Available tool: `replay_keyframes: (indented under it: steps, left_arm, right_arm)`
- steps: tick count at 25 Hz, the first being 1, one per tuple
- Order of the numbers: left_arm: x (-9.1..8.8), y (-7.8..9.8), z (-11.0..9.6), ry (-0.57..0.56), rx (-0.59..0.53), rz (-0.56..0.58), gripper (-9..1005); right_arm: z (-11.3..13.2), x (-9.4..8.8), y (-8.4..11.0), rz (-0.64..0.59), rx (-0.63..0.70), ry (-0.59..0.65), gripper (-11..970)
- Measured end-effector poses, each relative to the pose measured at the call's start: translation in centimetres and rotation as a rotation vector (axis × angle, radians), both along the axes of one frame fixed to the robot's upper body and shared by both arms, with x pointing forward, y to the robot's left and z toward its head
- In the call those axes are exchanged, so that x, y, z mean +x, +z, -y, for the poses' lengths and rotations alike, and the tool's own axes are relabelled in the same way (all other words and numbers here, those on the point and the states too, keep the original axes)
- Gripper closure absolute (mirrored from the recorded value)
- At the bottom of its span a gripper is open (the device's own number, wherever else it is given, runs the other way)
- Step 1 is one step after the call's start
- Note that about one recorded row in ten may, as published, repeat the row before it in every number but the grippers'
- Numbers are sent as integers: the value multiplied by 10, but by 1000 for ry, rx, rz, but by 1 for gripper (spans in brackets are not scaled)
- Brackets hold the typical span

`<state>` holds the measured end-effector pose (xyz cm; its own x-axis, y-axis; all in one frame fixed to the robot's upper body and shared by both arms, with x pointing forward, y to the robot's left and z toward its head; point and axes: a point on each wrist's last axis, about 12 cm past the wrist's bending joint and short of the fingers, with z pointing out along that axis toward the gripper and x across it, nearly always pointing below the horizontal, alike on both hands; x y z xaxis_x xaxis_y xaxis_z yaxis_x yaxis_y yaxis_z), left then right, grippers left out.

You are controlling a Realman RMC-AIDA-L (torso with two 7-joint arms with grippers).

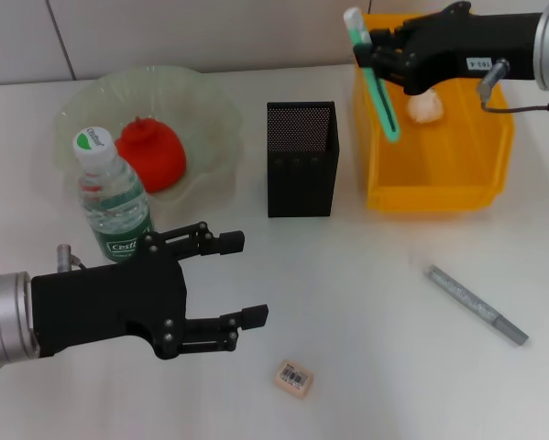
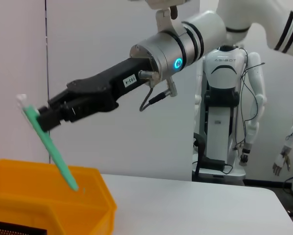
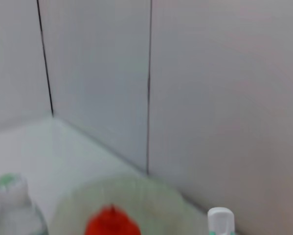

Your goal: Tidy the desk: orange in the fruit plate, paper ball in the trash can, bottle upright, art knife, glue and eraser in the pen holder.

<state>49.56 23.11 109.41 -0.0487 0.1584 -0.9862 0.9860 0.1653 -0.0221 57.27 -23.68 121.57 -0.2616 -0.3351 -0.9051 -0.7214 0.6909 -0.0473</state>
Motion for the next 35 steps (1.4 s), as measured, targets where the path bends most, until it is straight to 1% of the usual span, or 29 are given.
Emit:
replay_keyframes:
  steps: [3,4,5,7,13,16,20,22,27,33,34,35]
  left_arm:
    - [0,-1,0,1,-1,-4,186]
    - [0,-1,0,1,-1,-5,186]
    - [-1,-1,0,2,-1,-6,186]
    - [-1,-1,0,2,-1,-7,185]
    - [-2,-4,-1,4,-2,-20,185]
    - [-2,-4,0,0,-3,-21,185]
    - [-4,-4,-1,-12,-9,-23,185]
    - [-5,-3,-1,-18,-12,-24,185]
    - [-6,-3,-1,-26,-17,-26,185]
    - [-7,-3,0,-29,-20,-28,185]
    - [-7,-3,0,-29,-20,-28,185]
    - [-7,-3,0,-29,-20,-29,185]
  right_arm:
    - [9,2,-11,45,123,10,769]
    - [15,4,-17,64,189,14,769]
    - [15,4,-17,64,189,14,768]
    - [19,6,-22,82,229,17,767]
    - [24,12,-42,98,287,21,764]
    - [20,21,-48,81,304,28,762]
    - [10,37,-51,55,312,48,760]
    - [4,41,-51,59,305,65,759]
    - [-7,49,-54,56,296,82,757]
    - [-13,52,-69,27,279,75,753]
    - [-14,52,-74,20,275,69,753]
    - [-14,52,-74,20,275,69,752]
